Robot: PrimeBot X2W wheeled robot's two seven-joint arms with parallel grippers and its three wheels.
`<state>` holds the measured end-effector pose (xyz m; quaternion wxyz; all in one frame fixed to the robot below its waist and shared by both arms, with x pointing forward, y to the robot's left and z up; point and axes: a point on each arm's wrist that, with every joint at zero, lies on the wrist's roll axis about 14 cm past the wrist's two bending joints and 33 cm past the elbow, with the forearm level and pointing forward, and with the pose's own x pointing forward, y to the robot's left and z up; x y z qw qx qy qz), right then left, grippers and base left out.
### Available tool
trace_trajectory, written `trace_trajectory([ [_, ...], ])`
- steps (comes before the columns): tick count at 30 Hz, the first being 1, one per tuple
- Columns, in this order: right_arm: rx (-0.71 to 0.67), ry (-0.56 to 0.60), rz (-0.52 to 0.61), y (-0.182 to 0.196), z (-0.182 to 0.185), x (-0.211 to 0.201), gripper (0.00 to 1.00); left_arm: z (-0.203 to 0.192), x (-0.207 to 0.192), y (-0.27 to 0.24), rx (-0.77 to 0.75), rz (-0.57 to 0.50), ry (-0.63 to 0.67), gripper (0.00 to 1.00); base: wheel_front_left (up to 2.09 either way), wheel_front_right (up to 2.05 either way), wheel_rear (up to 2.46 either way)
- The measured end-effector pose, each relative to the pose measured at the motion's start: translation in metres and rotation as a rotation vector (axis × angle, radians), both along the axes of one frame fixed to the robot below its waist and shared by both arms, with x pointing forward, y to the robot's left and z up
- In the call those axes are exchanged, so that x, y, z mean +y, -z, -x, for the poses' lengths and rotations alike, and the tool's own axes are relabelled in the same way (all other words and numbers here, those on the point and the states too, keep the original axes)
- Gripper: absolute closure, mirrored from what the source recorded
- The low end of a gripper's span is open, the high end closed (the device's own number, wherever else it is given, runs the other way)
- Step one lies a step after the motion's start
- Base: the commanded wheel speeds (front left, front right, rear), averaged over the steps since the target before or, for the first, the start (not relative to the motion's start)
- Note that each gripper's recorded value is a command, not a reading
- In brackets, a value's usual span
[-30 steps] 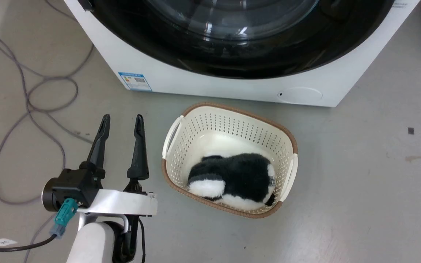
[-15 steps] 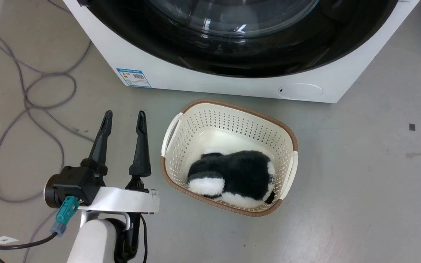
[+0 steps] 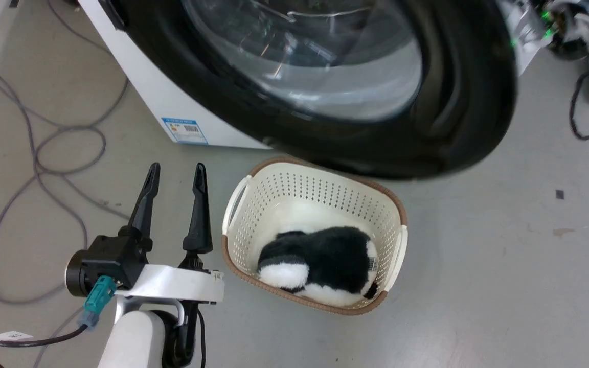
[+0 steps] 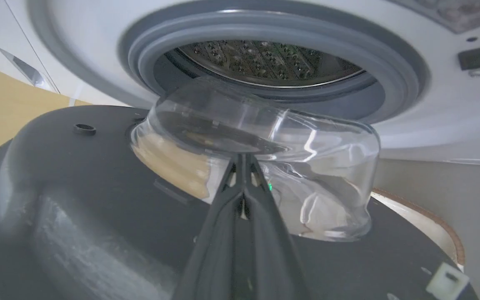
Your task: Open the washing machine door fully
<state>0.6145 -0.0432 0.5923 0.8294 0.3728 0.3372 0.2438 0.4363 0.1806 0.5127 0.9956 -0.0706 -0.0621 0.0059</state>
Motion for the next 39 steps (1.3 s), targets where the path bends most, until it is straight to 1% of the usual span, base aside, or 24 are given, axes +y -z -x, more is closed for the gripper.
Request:
trace_trajectory([
  [9,0.035,-0.083,0.006,0.009,0.045,0.009,1.0,0.023,-0.003,0.003,0.023,-0.026,0.011,0.0,0.0,0.0,0.0],
  [15,0.037,-0.138,-0.014,0.009,0.082,0.014,1.0,0.046,-0.003,0.005,0.039,-0.048,0.017,0.0,0.0,0.0,0.0],
  [24,0.024,-0.258,-0.07,0.012,0.14,0.039,1.0,0.069,-0.007,0.003,0.033,-0.078,0.045,0.0,0.0,0.0,0.0],
  [36,0.009,-0.428,-0.155,0.021,0.2,0.084,1.0,0.077,-0.015,0.009,0.051,-0.084,0.081,0.0,0.0,0.0,0.0],
  [39,-0.005,-0.436,-0.187,0.02,0.207,0.093,1.0,0.076,-0.018,0.011,0.055,-0.083,0.088,0.0,0.0,0.0,0.0],
])
